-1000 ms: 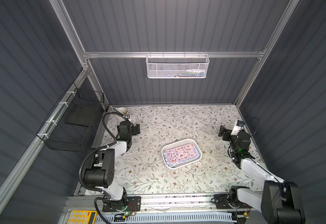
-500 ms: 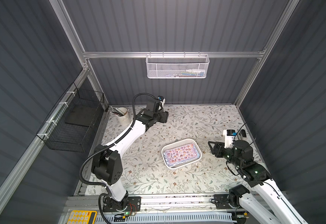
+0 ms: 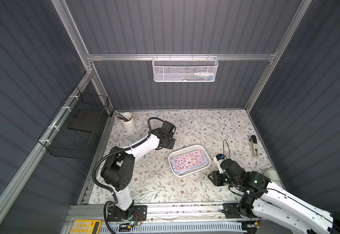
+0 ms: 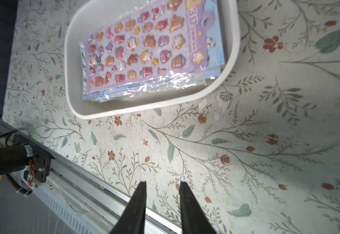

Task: Take the stickers out of the storage box
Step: Adjust the storage box at the center of the board.

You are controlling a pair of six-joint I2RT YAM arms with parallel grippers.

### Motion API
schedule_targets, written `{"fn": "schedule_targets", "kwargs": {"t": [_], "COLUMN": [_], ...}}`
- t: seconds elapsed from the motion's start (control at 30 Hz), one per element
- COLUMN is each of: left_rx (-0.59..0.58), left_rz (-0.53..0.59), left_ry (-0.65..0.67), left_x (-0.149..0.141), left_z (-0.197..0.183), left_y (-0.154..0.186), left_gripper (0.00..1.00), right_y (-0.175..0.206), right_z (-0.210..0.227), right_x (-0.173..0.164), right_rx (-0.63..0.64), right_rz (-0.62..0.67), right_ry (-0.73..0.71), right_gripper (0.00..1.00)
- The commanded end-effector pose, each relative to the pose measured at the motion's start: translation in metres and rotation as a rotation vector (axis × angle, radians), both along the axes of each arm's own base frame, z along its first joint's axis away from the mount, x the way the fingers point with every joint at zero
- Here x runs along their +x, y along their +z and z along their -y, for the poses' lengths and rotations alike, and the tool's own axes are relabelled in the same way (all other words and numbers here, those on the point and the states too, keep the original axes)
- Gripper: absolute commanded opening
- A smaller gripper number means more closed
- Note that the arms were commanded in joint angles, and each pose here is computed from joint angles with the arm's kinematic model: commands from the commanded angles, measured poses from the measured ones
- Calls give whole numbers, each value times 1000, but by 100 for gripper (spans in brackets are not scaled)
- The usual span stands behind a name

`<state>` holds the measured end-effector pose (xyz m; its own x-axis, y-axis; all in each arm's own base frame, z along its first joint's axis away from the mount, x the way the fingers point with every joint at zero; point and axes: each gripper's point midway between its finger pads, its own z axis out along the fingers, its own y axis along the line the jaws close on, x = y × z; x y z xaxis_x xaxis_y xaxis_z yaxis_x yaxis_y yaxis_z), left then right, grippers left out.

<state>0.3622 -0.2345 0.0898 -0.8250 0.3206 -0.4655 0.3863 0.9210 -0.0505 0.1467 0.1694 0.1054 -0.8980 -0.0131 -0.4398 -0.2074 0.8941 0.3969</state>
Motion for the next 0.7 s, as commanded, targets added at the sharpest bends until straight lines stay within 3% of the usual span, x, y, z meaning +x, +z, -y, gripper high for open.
{"fn": "schedule_targets", "kwargs": {"t": [0.0, 0.23, 0.67], "left_rx": [-21, -51, -155], "left_rz": [-1, -32, 10], "left_ry": [25, 25, 33], "left_x": [-4, -15, -55], "left_z": [-2, 0, -8], "left_y": [-4, -28, -11], "left_gripper": [38, 36, 34], "right_y": [-9, -23, -11], "right_z": [-7, -21, -57], "right_x": [10, 36, 108], "right_rx": [-5, -76, -61], "right_rz": [1, 6, 29], "right_ry": [-44, -68, -29], "right_gripper": [32, 30, 34]}}
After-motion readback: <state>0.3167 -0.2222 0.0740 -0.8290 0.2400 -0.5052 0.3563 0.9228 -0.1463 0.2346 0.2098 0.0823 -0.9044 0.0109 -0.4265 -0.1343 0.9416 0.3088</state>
